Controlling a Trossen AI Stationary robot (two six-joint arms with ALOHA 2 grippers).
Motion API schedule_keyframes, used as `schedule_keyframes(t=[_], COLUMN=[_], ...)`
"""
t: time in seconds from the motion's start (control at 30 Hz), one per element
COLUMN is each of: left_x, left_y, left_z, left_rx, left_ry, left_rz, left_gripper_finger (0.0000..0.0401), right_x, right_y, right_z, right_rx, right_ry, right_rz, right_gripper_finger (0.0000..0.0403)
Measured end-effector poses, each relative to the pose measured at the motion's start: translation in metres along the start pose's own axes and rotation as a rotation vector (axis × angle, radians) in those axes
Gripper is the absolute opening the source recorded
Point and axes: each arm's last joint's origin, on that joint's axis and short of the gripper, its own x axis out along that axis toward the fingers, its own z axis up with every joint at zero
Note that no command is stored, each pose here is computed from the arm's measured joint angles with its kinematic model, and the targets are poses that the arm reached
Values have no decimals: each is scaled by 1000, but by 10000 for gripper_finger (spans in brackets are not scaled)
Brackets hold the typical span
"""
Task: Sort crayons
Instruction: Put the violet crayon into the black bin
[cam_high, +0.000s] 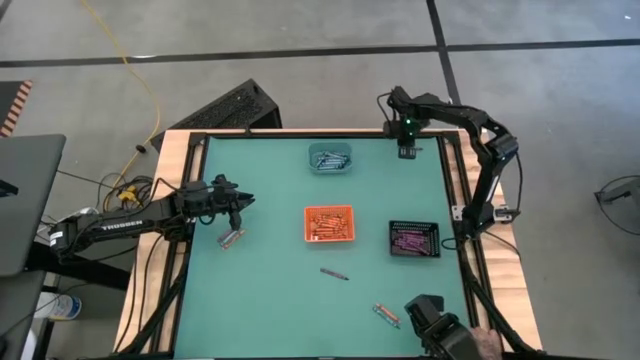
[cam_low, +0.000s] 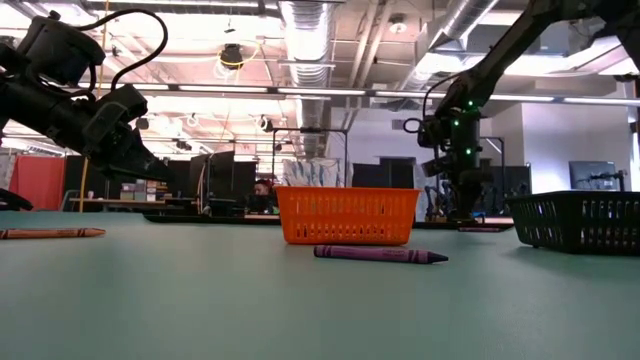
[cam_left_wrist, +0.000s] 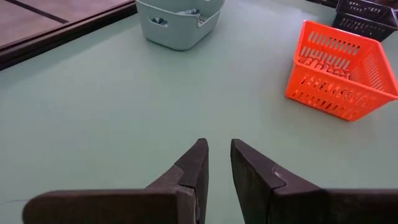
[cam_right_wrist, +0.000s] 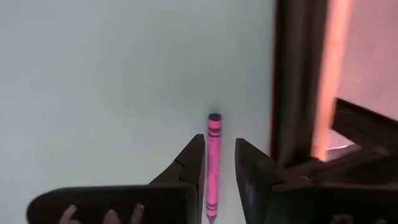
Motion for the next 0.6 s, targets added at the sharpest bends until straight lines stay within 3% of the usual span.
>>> schedule_keyframes(t=[0.37, 0.6], left_x=[0, 0], left_y=[0, 0], left_z=[0, 0], left_rx=[0, 0], left_ry=[-1, 0], left_rz=[0, 0], left_gripper_finger=[56, 56], right_x=[55, 46], right_y=[5, 8], right_z=[5, 10], right_rx=[-49, -42], right_ry=[182, 168], right_rz=[91, 70], right_gripper_finger=[82, 60])
